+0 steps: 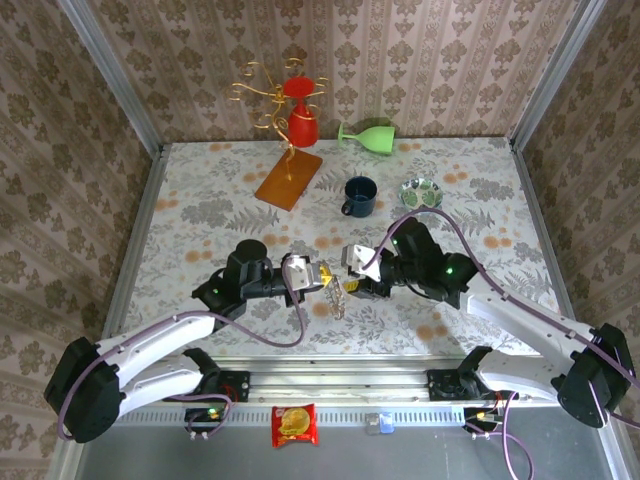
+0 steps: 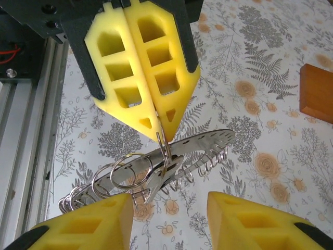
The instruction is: Put the keys on the keyring
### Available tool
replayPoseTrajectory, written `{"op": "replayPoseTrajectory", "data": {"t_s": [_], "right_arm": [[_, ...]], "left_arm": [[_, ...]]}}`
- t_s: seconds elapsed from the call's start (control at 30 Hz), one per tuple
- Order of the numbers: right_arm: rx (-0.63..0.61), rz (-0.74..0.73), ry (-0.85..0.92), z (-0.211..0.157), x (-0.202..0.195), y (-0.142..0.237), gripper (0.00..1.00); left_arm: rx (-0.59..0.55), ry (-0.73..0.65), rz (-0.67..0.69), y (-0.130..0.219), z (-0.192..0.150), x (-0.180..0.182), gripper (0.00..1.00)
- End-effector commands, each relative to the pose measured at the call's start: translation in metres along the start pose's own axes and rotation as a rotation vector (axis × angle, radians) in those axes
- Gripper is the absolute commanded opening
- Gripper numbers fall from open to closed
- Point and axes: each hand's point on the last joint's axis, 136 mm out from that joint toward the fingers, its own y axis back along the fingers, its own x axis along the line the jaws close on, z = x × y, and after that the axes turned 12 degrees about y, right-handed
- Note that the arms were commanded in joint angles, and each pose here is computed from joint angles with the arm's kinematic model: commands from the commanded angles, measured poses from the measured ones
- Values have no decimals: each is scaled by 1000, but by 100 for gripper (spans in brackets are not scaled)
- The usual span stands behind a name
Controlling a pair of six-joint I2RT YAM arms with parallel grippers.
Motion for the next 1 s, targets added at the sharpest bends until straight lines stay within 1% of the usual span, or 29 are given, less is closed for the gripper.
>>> {"op": "replayPoseTrajectory", "data": {"t_s": [0.0, 0.17, 0.37, 0.43, 0.57, 0.67, 0.8, 0.97], "right_arm": [[-56, -18, -46, 11, -3, 1, 42], [-86, -12, -88, 16, -6, -4, 37], [-77, -1, -101, 15, -7, -9, 22], [-73, 4, -104, 14, -6, -9, 21], [-76, 15, -107, 14, -2, -8, 25], [-71, 17, -110, 12, -1, -9, 25], [-63, 24, -114, 10, -1, -11, 18], [-27, 17, -107, 4, -1, -10, 6]], "left_arm": [[-59, -25, 12, 0, 12, 0, 0], [-70, -11, 13, 0, 11, -1, 0], [-70, -11, 12, 0, 11, -2, 0], [-72, -11, 10, -1, 11, -2, 0], [-72, -12, 15, -1, 11, -2, 0], [-77, -13, 16, -1, 12, -1, 0], [-79, -12, 15, -1, 12, -2, 0], [-79, -12, 19, -1, 13, -1, 0]]}}
